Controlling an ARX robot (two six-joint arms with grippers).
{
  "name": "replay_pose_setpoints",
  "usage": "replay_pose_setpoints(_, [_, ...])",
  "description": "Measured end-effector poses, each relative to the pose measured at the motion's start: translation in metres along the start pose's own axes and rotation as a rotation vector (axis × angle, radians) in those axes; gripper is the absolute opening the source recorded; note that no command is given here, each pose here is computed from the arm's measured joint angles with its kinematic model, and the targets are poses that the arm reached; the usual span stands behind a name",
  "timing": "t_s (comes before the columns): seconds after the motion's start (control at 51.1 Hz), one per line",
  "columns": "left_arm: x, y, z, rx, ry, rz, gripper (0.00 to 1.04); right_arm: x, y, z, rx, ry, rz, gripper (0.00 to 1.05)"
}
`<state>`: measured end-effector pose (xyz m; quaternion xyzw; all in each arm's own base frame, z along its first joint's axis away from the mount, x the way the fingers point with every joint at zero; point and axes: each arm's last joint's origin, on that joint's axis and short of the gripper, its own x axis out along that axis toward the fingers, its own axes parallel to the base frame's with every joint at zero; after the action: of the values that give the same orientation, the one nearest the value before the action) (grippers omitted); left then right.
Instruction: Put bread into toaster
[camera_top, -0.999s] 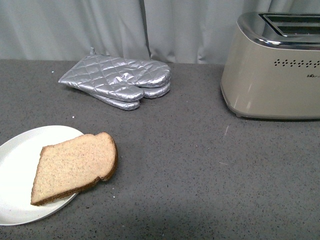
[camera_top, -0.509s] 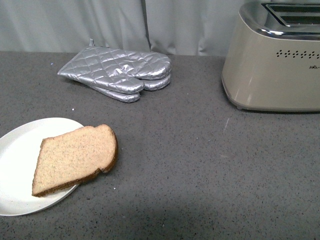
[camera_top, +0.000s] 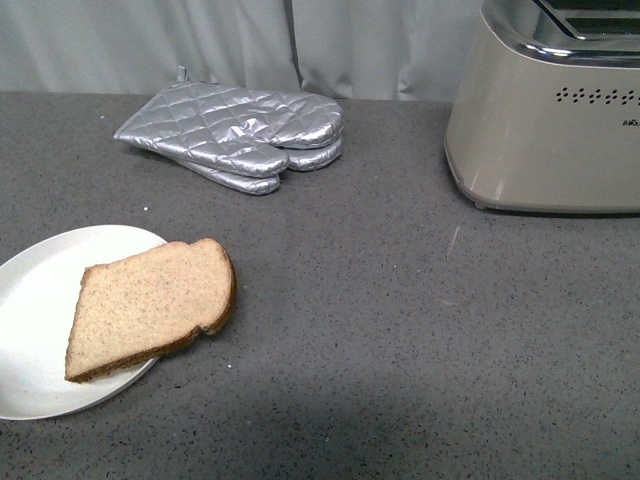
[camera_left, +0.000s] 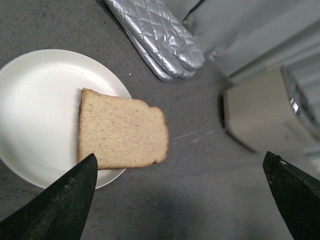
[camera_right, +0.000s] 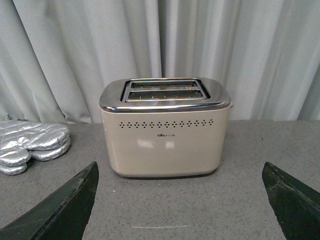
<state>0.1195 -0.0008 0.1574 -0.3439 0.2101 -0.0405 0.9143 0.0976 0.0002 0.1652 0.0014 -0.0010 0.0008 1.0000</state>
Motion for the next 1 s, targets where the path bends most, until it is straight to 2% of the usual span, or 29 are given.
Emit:
replay_pose_setpoints(0.039, [0.008,0.000,0.006,-0.083,-0.011,0.004,0.98,0.000,0.000,0.000,0.000,0.000,0.000,0.95])
replay_pose_setpoints(0.117, [0.024,0.000,0.021,-0.150,-0.052,0.012,0.98,0.000,0.000,0.000,0.000,0.000,0.000,0.95])
replay_pose_setpoints(0.255, [0.058,0.005,0.046,-0.177,-0.077,0.012,0.98,0.000,0.000,0.000,0.000,0.000,0.000,0.95])
replay_pose_setpoints(0.352, [0.093,0.022,0.057,-0.185,-0.028,0.091,0.98,0.000,0.000,0.000,0.000,0.000,0.000,0.95])
replay_pose_setpoints(0.49, [0.133,0.057,0.055,-0.160,0.096,0.211,0.98,0.000,0.000,0.000,0.000,0.000,0.000,0.95])
replay_pose_setpoints(0.685, [0.158,0.093,0.061,-0.098,0.141,0.311,0.98,0.000,0.000,0.000,0.000,0.000,0.000,0.95])
replay_pose_setpoints(0.881, [0.164,0.104,0.065,-0.050,0.172,0.328,0.98,0.000,0.000,0.000,0.000,0.000,0.000,0.95])
replay_pose_setpoints(0.999, [0.165,0.108,0.056,0.010,0.261,0.343,0.98,0.000,0.000,0.000,0.000,0.000,0.000,0.95])
